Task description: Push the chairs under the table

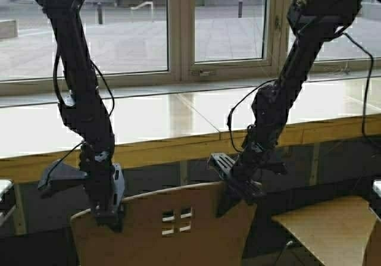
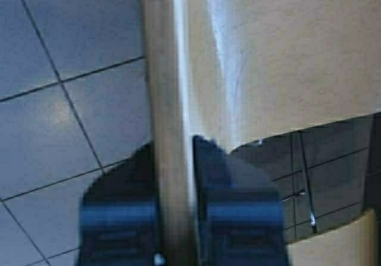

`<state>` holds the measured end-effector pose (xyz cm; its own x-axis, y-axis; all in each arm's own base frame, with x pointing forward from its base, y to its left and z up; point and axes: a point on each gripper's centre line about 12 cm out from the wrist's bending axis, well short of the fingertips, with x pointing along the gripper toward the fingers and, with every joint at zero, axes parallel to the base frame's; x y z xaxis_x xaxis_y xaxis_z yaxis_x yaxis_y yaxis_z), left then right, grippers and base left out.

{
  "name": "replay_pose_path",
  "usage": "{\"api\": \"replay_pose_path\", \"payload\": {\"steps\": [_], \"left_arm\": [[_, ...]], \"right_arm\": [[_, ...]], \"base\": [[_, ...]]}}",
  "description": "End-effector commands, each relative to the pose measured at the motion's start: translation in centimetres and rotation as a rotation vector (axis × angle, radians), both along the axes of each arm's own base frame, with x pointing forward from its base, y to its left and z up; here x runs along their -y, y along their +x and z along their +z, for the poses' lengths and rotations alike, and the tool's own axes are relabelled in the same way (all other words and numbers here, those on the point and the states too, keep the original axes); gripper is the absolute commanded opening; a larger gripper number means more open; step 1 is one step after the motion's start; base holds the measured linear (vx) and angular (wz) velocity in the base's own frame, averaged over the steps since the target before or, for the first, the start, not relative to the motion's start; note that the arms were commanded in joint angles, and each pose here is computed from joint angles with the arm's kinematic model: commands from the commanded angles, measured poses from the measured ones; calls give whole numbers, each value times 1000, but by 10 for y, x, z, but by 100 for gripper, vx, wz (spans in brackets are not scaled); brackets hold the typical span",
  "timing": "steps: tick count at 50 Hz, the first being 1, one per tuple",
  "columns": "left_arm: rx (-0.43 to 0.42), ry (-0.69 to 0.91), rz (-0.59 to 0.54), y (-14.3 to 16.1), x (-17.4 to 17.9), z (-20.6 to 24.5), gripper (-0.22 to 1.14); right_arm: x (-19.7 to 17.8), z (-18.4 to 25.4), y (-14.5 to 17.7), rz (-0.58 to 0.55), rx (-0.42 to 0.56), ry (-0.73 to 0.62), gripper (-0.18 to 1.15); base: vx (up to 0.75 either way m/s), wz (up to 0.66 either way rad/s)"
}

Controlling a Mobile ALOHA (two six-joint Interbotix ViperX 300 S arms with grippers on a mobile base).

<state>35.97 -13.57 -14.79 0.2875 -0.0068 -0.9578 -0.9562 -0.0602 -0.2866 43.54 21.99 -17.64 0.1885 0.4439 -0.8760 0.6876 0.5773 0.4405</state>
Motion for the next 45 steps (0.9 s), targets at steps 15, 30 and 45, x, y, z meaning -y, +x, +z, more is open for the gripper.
{"api": "replay_pose_path", "payload": {"steps": [15,30,45], "left_arm": [[50,41,-133,24,3,-8,3],[71,51,-181,33,6,-7,3],[74,52,-161,39,-2,-11,3]], "right_arm": [[7,-27,-12,73,-6,-44,4],[13,-33,-17,60,-23,-54,4],[12,-32,-12,57,-12,-50,4]], "base": [[18,10],[18,13],[18,5]]}}
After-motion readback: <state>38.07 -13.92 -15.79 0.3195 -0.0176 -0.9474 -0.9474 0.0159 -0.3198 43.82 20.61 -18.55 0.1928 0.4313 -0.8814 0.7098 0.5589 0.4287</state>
